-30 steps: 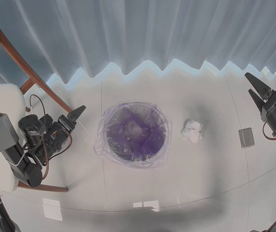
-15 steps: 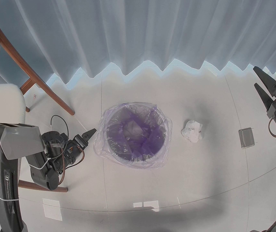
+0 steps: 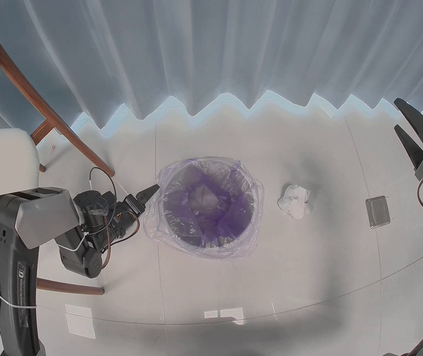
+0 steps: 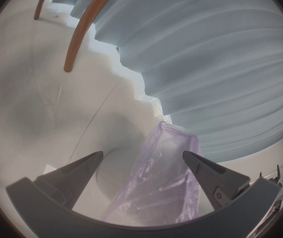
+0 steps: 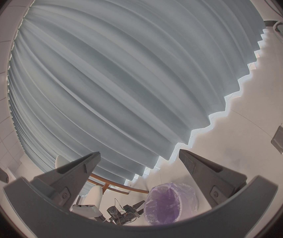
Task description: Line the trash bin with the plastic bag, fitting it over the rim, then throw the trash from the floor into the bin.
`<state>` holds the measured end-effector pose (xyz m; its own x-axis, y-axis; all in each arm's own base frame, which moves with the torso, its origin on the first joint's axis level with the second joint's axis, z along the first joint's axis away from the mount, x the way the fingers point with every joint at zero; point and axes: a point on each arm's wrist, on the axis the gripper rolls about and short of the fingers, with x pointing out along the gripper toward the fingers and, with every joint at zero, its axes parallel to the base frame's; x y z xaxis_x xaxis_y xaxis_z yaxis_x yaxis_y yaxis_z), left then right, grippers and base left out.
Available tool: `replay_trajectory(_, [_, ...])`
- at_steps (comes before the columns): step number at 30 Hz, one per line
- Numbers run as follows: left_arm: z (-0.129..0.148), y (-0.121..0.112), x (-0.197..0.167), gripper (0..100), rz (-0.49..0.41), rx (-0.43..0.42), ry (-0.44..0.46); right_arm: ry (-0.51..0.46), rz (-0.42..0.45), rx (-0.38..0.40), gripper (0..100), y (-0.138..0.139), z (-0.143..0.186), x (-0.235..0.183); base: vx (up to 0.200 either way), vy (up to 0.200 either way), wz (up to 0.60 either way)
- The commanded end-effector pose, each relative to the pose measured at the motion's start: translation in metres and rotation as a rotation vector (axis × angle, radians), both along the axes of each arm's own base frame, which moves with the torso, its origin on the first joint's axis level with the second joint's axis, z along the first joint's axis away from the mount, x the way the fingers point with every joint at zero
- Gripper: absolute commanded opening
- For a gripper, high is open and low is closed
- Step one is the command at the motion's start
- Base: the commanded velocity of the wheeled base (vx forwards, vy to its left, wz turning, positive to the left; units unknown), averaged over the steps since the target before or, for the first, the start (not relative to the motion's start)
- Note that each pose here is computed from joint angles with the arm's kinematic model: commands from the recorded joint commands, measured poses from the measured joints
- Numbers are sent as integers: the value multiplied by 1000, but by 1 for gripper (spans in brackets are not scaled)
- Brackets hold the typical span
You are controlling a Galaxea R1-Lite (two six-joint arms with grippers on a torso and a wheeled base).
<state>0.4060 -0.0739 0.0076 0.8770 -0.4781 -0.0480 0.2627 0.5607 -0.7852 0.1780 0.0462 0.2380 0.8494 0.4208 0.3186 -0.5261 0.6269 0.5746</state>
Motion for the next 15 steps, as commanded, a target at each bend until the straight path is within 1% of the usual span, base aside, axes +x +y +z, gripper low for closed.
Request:
replay_trajectory(1, [-13,-5,19,100,-17,3,16,0,0,0,100,0,0,-1,0,0,0])
replay_trajectory(6, [-6,-1,33,100,-7,-9,-29,10,2,-2,100,0,-2,-1,0,0,0])
replay_trajectory(10, [-12,-6,38,100,-17,-7,-26,10,2,-2,100,0,-2,-1,0,0,0])
replay_trajectory(15, [-18,-7,41,100,-17,-7,-29,18,6,-4,100,1,-4,-1,0,0,0])
